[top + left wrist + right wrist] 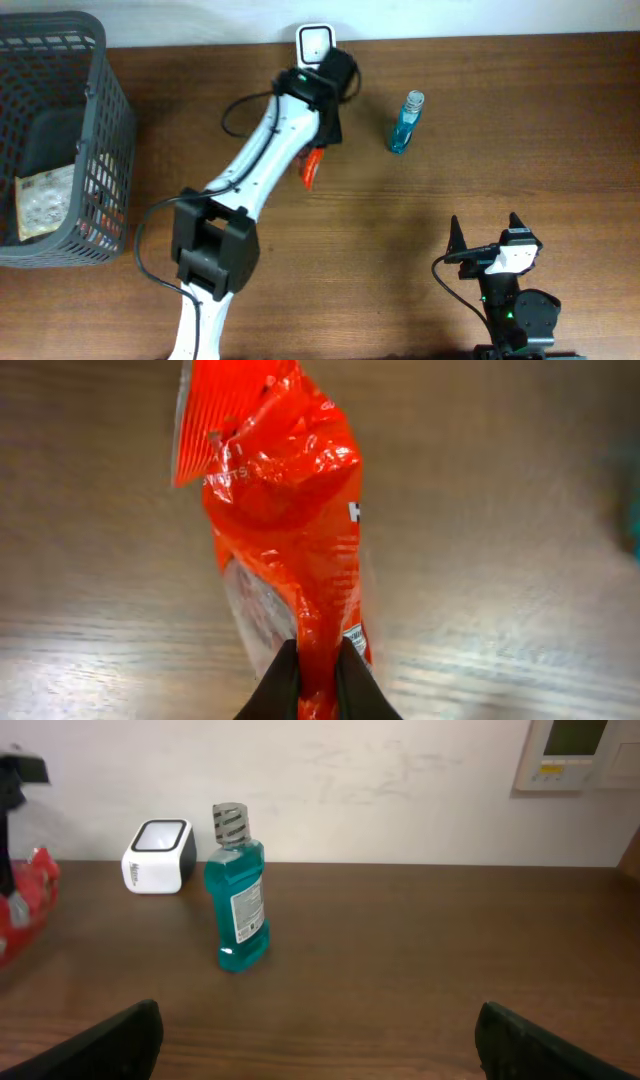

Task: Scan the item barcode
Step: 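Place the red snack bag on the table in front of the scanner, then reach the left gripper into the basket and grasp the white printed pouch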

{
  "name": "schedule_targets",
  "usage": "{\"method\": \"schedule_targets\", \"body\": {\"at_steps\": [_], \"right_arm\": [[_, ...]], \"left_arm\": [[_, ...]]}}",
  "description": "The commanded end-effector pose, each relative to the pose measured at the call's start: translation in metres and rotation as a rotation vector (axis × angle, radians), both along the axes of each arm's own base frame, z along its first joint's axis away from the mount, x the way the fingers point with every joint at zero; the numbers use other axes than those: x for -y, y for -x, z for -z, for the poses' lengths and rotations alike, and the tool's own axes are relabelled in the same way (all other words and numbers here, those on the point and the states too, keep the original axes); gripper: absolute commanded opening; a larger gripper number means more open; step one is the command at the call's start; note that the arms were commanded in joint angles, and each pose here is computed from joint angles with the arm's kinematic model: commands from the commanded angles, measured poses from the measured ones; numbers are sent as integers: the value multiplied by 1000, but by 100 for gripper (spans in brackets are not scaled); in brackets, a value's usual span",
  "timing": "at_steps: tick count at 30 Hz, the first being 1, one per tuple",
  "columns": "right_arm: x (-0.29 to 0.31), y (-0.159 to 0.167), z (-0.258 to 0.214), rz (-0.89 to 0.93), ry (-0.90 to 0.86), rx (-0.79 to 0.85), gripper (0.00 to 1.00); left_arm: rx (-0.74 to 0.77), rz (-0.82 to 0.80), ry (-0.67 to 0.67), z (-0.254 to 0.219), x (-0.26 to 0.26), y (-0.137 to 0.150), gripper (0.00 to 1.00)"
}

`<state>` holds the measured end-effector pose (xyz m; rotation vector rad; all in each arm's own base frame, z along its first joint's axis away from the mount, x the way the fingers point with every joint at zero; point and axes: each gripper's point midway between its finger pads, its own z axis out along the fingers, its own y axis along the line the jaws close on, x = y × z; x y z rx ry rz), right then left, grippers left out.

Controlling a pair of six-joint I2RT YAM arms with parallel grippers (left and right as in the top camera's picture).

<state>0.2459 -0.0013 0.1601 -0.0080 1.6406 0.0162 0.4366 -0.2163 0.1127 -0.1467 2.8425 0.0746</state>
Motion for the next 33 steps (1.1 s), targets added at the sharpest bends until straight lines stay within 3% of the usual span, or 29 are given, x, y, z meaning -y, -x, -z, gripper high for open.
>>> {"method": "schedule_targets", "body": {"at_steps": [1,2,4,7,10,13,17,20,23,25,28,33], "right_arm": [[3,0,3,12,-2,-2,98],[3,0,3,12,-2,-2,98],[3,0,3,12,-3,-2,98],[3,0,3,12,-3,-2,98],[3,0,3,12,-3,-2,98],[3,0,3,12,-3,-2,98],[3,0,3,12,-2,-2,99],[3,0,3,12,-2,-2,98],[3,0,3,12,-2,-2,98],[3,0,3,12,-3,-2,98],[3,0,3,12,-3,-2,98],[3,0,3,12,-3,-2,98]], "left_arm": [[35,0,-40,-4,0,1,31],[35,3,-40,-5,1,2,56],[34,15,-43,-5,1,2,88],[98,96,-34,-48,5,-8,90],[286,42,-11,-144,-23,-27,95],[487,-142,-83,-237,-123,-31,99],[585,-474,-63,-281,-263,-11,99],[573,-649,2,-278,-353,7,99],[506,-791,-17,-260,-437,38,99],[463,-889,84,-240,-476,56,99],[340,-1029,163,-199,-500,72,99],[203,-1112,143,-129,-511,54,99]]}}
